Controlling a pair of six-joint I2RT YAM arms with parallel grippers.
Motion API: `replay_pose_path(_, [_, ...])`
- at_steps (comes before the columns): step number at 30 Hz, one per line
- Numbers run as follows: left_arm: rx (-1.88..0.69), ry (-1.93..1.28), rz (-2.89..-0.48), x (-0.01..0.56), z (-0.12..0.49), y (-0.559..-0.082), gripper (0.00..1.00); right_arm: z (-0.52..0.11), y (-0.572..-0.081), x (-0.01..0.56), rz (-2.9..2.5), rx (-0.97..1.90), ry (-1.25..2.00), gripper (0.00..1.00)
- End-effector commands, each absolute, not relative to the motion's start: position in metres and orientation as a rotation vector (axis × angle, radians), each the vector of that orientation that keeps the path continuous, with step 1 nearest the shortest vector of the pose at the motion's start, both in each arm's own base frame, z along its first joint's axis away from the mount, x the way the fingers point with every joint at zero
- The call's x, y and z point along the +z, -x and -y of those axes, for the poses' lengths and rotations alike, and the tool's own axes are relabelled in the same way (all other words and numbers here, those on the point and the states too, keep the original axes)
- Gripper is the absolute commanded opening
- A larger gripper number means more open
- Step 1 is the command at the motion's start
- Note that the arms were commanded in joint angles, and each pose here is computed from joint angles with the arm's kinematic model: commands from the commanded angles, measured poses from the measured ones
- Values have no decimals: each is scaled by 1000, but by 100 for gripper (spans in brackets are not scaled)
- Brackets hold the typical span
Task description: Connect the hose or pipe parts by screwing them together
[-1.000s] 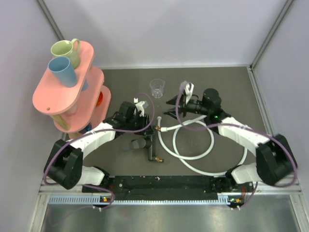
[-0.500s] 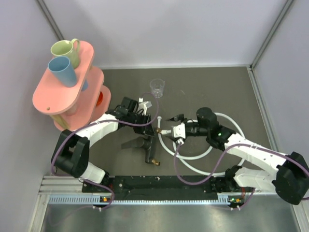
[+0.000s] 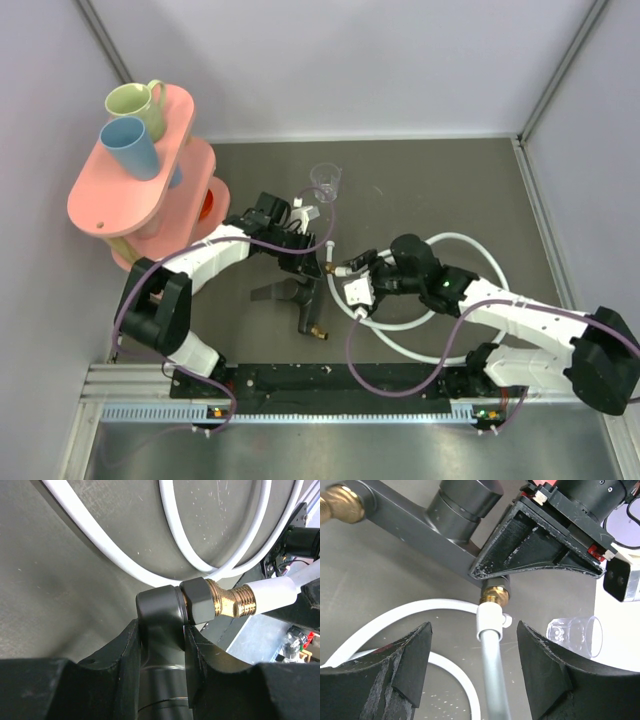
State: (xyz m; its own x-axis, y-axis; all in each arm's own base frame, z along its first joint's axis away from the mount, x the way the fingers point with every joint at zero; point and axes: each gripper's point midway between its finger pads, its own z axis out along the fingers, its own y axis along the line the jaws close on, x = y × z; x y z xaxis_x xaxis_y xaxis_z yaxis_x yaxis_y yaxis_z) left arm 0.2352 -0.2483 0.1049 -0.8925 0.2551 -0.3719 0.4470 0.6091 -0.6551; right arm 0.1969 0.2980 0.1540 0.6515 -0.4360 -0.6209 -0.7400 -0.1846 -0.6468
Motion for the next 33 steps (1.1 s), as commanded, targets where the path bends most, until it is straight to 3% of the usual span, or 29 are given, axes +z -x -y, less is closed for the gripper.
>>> replay_pose_path(1, [-1336, -652, -2476, 145, 265, -233, 0, -312, -211, 176, -868, 279, 1822, 66])
replay_pose_path(24, [-1355, -635, -2498, 141, 268, -234, 0, -327, -224, 151, -905, 272, 1827, 45])
replay_pose_path(28, [-1355, -629, -2502, 139, 268, -234, 0, -326, -227, 145, -934, 267, 1830, 31])
replay_pose_path(33, [-1361, -616, -2479, 140, 269, -236, 0, -325, -228, 134, -998, 288, 1826, 6])
